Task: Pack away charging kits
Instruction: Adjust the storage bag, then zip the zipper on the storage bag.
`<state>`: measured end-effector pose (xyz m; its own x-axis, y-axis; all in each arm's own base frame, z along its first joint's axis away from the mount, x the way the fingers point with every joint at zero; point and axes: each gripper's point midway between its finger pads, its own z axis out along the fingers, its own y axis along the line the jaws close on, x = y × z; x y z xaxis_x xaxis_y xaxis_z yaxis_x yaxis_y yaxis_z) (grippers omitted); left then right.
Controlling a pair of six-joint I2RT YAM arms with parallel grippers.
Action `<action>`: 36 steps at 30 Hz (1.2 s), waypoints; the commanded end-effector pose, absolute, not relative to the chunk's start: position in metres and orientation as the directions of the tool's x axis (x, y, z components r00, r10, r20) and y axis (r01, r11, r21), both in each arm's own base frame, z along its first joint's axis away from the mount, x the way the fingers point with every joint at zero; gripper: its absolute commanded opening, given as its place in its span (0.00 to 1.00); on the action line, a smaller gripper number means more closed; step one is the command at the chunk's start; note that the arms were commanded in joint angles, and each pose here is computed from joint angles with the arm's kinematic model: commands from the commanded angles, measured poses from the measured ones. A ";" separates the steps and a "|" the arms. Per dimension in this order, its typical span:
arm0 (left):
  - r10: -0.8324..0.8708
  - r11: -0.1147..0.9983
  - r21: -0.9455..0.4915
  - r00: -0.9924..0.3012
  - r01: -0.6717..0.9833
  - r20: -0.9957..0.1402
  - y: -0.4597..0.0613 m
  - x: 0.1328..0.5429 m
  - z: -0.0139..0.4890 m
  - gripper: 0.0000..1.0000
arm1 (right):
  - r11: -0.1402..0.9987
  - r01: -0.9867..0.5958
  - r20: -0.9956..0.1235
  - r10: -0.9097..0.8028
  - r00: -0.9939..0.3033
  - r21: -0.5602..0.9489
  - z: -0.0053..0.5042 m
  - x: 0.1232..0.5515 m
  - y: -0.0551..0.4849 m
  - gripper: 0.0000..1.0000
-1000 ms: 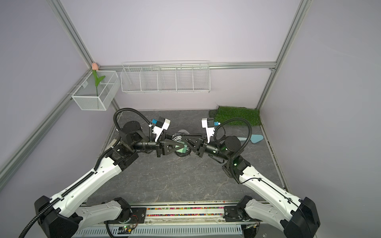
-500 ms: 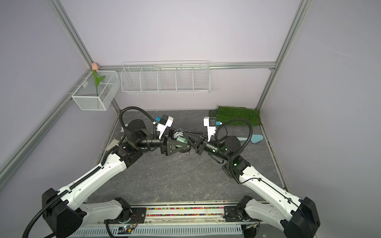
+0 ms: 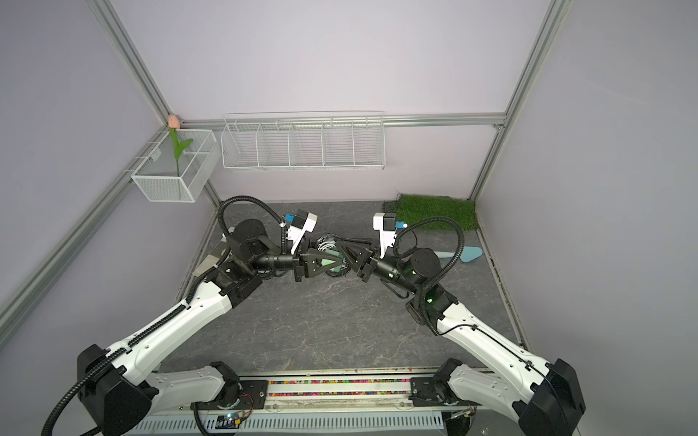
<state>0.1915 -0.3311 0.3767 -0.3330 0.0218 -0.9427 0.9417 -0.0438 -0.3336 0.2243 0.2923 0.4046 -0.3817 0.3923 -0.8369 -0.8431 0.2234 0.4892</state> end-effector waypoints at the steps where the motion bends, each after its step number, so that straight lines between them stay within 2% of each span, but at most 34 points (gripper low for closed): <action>1: -0.012 -0.010 -0.300 -0.300 0.954 -0.954 -0.328 0.195 0.383 0.09 | 0.287 -0.851 -0.866 0.386 -0.319 0.441 0.414 0.224 0.285 0.51; 3: -0.031 0.046 -0.322 -0.321 0.946 -0.947 -0.325 0.205 0.385 0.06 | 0.372 -0.836 -0.893 0.360 -0.271 0.404 0.407 0.225 0.273 0.56; 6: -0.063 0.093 -0.387 -0.382 0.917 -0.922 -0.316 0.223 0.392 0.04 | 0.518 -0.791 -0.937 0.290 -0.194 0.324 0.390 0.225 0.250 0.56; 8: -0.104 0.100 -0.433 -0.423 0.896 -0.900 -0.311 0.233 0.399 0.04 | 0.568 -0.784 -0.964 0.227 -0.140 0.248 0.376 0.219 0.240 0.55; 12: -0.140 0.119 -0.465 -0.448 0.877 -0.883 -0.306 0.238 0.406 0.04 | 0.549 -0.827 -0.991 0.108 -0.075 0.122 0.354 0.203 0.248 0.55; 15: -0.142 0.110 -0.503 -0.487 0.857 -0.862 -0.307 0.239 0.409 0.04 | 0.484 -0.874 -0.999 0.006 -0.034 0.033 0.339 0.193 0.275 0.55; 20: -0.147 0.102 -0.536 -0.520 0.838 -0.841 -0.307 0.238 0.411 0.03 | 0.465 -0.885 -0.992 -0.124 -0.027 -0.034 0.317 0.202 0.312 0.53; 26: -0.146 0.096 -0.528 -0.513 0.844 -0.846 -0.303 0.230 0.414 0.04 | 0.570 -0.821 -0.994 -0.107 -0.027 -0.039 0.317 0.223 0.306 0.51; 36: -0.129 0.093 -0.531 -0.519 0.842 -0.845 -0.306 0.230 0.408 0.03 | 0.642 -0.766 -0.999 -0.051 -0.005 -0.029 0.333 0.232 0.292 0.45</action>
<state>0.2351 -0.3065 0.3932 -0.5474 -0.1151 -0.8289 0.8216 0.1145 -0.5585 0.2277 0.2993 0.3064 -0.0633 -0.1095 -0.9920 -0.7964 0.6045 -0.0159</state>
